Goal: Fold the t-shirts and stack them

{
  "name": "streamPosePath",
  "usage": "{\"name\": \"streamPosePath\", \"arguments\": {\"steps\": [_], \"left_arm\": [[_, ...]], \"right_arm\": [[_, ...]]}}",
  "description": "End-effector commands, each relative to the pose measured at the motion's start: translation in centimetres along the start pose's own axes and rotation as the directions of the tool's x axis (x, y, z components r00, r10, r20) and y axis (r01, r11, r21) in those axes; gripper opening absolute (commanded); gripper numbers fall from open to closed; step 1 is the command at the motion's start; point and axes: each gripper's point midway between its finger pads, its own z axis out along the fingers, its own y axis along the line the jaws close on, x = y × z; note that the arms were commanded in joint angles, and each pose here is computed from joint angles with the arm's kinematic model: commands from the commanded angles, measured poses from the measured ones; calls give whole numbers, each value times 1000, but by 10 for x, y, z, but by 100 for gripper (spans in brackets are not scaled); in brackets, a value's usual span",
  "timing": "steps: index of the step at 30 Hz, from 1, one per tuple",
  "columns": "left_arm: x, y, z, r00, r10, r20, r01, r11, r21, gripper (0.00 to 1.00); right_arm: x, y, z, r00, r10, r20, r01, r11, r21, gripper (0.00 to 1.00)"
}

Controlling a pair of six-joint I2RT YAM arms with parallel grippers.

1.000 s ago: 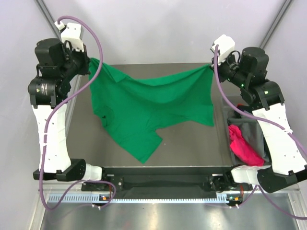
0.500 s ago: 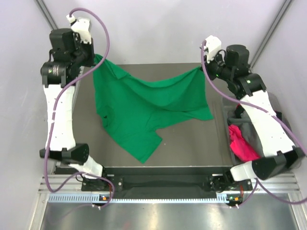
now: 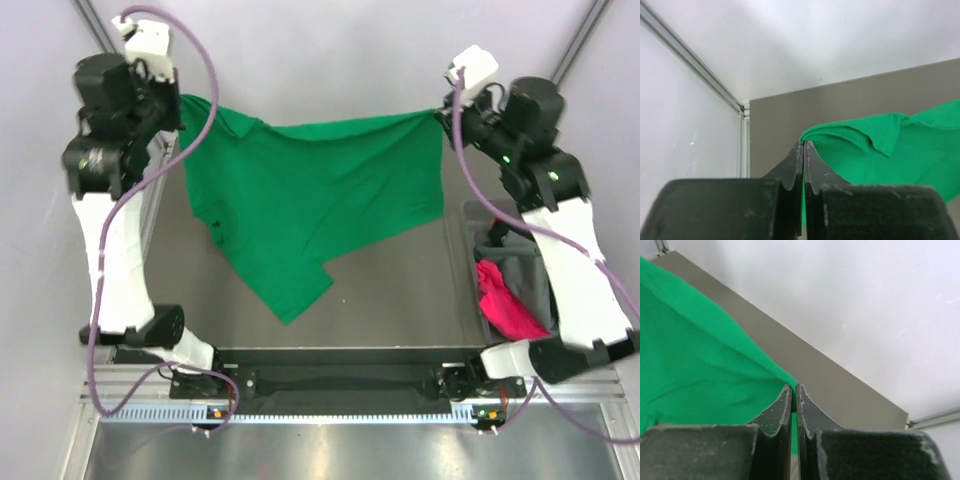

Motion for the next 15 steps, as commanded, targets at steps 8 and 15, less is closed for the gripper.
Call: {"name": "streamPosePath", "arguments": {"steps": [8, 15], "left_arm": [[-52, 21, -205, 940, 70, 335, -16, 986, -163, 0], [-81, 32, -249, 896, 106, 431, -7, 974, -225, 0]], "right_arm": [[-30, 37, -161, 977, -97, 188, 102, 995, -16, 0], [-52, 27, -199, 970, -121, 212, 112, 992, 58, 0]]}}
